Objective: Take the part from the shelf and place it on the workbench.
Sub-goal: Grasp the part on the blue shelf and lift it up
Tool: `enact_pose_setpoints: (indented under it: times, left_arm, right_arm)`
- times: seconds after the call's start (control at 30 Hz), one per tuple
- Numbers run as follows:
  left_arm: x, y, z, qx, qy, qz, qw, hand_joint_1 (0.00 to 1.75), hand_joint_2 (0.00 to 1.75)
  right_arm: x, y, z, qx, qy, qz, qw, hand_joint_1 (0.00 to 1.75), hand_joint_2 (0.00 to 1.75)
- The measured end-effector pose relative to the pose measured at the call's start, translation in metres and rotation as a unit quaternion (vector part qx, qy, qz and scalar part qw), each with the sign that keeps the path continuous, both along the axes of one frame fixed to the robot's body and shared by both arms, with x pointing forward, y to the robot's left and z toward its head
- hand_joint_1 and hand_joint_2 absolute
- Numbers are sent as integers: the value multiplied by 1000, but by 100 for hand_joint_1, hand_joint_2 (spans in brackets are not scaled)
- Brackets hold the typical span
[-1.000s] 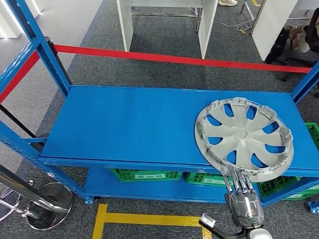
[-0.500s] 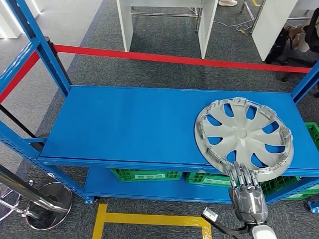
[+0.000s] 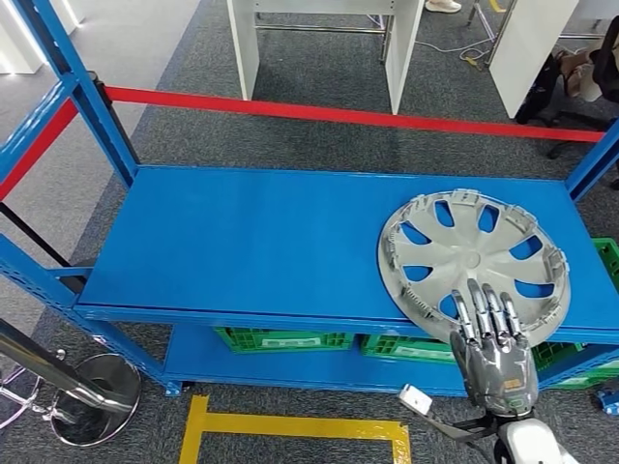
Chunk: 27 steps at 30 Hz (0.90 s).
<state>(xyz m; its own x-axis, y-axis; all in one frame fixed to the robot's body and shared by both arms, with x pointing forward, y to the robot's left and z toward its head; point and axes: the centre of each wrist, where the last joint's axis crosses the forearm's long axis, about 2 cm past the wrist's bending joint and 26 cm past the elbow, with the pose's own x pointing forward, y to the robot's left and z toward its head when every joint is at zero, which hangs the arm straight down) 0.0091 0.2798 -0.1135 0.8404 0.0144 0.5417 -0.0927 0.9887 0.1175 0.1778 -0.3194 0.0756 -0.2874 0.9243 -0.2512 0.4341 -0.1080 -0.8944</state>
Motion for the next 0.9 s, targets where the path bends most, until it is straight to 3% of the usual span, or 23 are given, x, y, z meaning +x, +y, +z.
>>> enact_pose_setpoints:
  times: [0.07, 0.13, 0.27, 0.53, 0.9]
  left_arm:
    - [-1, -1, 0, -1, -2, 2, 1000, 0, 0]
    - [-2, -2, 0, -3, -3, 4, 1000, 0, 0]
    - [-3, -3, 0, -3, -2, 11, 1000, 0, 0]
    - [-3, -4, 0, -9, -2, 6, 1000, 0, 0]
    - [-3, -5, 0, -12, -2, 0, 1000, 0, 0]
  right_arm:
    - [2, 5, 19, -12, -28, 65, 997, 0, 175]
    - [3, 7, 31, -15, -51, 89, 995, 0, 175]
    - [-2, 1, 35, 2, -60, 46, 997, 0, 175]
    - [-9, -1, 20, 45, -37, -50, 997, 0, 175]
    - [-7, 4, 14, 55, -29, -61, 996, 0, 175]
